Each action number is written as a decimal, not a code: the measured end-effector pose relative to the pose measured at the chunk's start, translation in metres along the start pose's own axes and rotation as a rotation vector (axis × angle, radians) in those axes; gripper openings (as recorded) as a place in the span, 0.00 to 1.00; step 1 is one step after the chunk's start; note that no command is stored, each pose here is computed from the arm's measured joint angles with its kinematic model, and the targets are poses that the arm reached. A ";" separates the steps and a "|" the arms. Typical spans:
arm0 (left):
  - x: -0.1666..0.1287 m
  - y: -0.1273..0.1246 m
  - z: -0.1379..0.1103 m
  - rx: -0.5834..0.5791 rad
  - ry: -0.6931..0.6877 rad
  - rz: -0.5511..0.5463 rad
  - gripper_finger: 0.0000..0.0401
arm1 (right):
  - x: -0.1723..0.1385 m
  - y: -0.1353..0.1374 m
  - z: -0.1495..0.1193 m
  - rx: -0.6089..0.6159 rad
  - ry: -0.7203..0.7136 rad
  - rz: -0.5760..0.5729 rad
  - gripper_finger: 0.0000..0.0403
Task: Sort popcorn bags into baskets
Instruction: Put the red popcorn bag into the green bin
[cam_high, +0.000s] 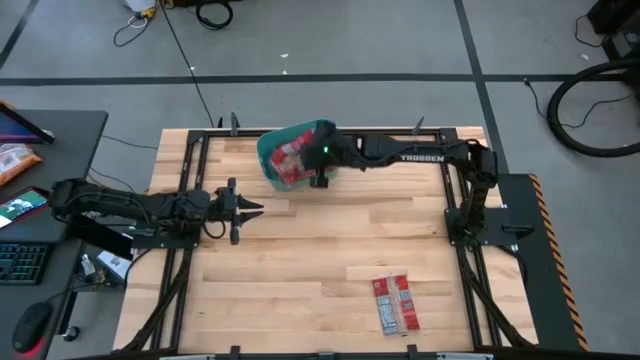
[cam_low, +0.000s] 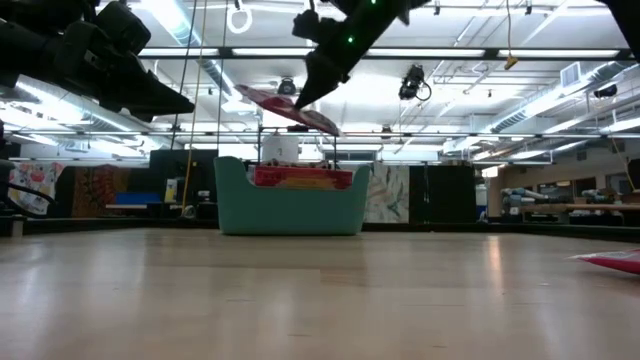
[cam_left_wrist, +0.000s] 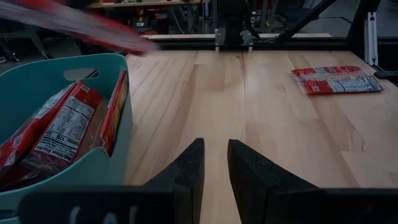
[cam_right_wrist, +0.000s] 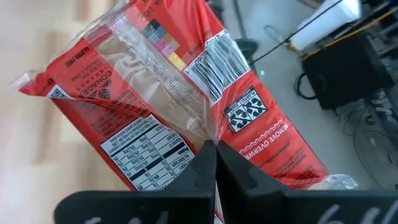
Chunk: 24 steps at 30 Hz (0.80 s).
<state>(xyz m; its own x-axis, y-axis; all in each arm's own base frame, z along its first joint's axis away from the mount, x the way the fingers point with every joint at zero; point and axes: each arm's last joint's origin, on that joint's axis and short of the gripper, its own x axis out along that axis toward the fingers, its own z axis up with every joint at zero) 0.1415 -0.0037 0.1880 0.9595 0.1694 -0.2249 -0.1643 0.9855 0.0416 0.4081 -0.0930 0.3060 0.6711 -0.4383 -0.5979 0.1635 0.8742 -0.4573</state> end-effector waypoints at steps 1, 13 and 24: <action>0.000 0.000 0.000 0.000 0.000 0.000 0.19 | 0.003 -0.008 -0.001 0.019 -0.022 -0.006 0.02; 0.000 0.000 0.000 0.001 0.001 0.000 0.19 | 0.035 -0.062 -0.037 0.192 -0.254 0.044 0.03; 0.000 0.000 0.000 0.001 0.002 0.000 0.19 | 0.050 -0.060 -0.070 0.312 -0.177 0.095 0.19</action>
<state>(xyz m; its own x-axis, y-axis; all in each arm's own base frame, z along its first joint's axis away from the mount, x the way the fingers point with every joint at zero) 0.1414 -0.0036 0.1878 0.9591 0.1698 -0.2265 -0.1643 0.9855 0.0431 0.3815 -0.1818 0.2577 0.8043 -0.3331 -0.4921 0.2887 0.9429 -0.1663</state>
